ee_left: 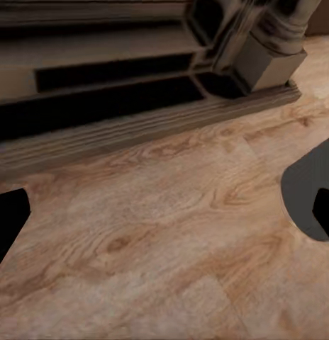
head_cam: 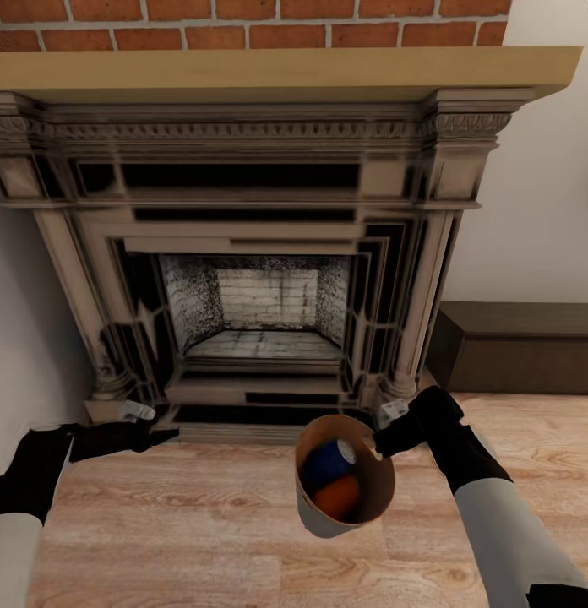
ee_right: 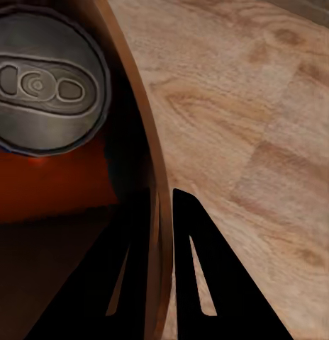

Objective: Put the three can of soda from the living room inside the tash can in the kitchen.

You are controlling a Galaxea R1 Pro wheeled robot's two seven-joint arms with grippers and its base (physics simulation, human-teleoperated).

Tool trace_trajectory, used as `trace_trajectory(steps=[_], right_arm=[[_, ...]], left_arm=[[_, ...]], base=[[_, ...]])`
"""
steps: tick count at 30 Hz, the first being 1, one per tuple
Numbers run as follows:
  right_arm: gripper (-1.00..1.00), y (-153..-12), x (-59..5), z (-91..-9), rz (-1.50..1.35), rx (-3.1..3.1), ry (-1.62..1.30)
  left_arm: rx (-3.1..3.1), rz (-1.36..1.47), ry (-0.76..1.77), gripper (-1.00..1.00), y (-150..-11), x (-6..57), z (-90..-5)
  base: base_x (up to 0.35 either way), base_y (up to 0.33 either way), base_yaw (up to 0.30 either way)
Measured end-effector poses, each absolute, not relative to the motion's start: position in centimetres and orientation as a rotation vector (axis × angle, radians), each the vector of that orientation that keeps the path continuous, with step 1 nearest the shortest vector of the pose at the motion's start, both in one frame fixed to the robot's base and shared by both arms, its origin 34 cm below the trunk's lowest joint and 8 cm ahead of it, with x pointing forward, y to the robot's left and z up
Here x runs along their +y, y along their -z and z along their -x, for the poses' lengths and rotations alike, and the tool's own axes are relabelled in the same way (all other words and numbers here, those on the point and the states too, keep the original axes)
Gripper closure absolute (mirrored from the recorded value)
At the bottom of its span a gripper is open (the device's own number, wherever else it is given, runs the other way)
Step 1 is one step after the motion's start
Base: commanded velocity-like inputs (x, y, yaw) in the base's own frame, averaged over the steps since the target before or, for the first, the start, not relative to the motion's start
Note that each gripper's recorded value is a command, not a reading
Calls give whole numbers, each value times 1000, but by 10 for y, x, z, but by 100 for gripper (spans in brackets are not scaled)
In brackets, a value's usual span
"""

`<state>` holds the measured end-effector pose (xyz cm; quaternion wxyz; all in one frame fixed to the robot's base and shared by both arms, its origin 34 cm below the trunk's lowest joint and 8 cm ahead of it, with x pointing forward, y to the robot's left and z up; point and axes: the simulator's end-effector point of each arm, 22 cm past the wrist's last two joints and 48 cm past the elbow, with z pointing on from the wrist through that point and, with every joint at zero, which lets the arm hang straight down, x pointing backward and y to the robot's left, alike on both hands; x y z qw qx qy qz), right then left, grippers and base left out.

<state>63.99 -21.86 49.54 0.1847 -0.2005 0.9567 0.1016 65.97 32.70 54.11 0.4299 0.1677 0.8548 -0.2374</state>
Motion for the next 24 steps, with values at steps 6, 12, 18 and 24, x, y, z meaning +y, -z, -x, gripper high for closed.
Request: trace_trajectory(steps=[6, 12, 18, 24], right_arm=[[100, -496, -225, -637, 551, 2688, -260], [100, -491, -264, -632, 451, 2715, -234], [100, -490, -324, -632, 281, 2724, -172], [100, -460, -380, -613, 202, 2820, -97]], left_arm=[[2182, -339, 426, -100, -451, 344, -657], [2136, -341, 395, -100, -425, 300, -662], [2138, -299, 334, -100, -414, 297, -665], [2158, -278, 324, -100, -398, 298, -663]], base=[[0, 0, 0], [0, 0, 0], [0, 0, 0], [0, 0, 0]])
